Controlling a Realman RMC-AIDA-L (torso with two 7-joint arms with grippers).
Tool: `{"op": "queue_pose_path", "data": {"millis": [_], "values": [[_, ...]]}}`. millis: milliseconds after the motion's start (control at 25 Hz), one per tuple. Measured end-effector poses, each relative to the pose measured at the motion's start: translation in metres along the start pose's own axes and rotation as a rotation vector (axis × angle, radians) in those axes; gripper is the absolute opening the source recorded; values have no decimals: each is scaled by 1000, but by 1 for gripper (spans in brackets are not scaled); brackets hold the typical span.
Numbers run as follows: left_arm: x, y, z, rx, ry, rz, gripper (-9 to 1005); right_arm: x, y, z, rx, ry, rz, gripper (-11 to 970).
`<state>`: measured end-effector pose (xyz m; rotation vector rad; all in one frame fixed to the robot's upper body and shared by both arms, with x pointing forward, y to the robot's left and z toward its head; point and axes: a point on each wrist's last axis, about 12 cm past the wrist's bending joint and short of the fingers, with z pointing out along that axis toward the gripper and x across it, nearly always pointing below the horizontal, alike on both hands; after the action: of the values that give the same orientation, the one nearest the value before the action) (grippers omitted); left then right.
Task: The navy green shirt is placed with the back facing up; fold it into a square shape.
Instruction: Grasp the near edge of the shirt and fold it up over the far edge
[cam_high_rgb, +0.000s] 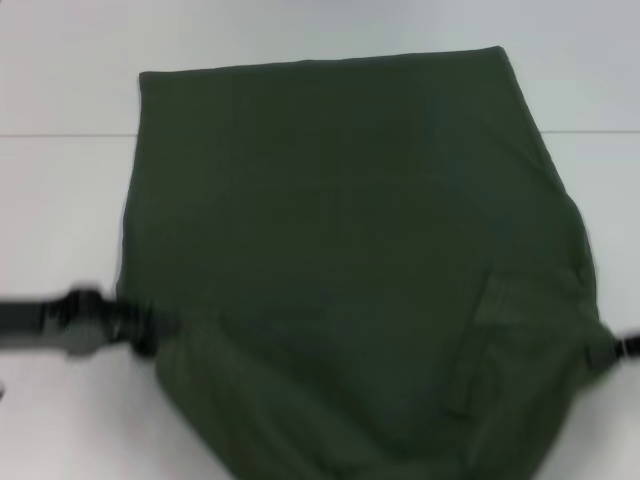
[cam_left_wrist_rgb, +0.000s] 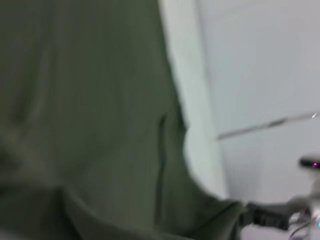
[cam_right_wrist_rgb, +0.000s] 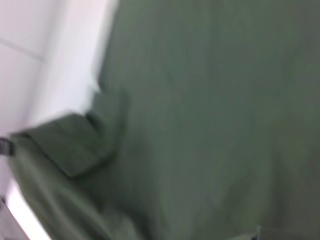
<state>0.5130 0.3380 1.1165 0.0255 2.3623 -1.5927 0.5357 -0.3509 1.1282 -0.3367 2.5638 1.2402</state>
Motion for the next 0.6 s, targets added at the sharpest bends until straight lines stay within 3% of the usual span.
{"op": "queue_pose_path", "data": {"millis": [200,240,280,400,600], "values": [[-48,-13,17,-3,-139,-34,18,-44,9,-3,20,-177,-24,63],[-48,-13,17,-3,-139,-34,18,-55,10,-4,47,-211,-29,64],[-67,-16,23,-43,-201,-30,18,-65,10,-3,77,-239,-34,64],[-91,-16,31,-109,-299,-16,18,-92,11,-1,174,-317,-59,65],[-113,-5,57,-288,-353,15,18,-128,9,29,358,-401,-130,66]]}}
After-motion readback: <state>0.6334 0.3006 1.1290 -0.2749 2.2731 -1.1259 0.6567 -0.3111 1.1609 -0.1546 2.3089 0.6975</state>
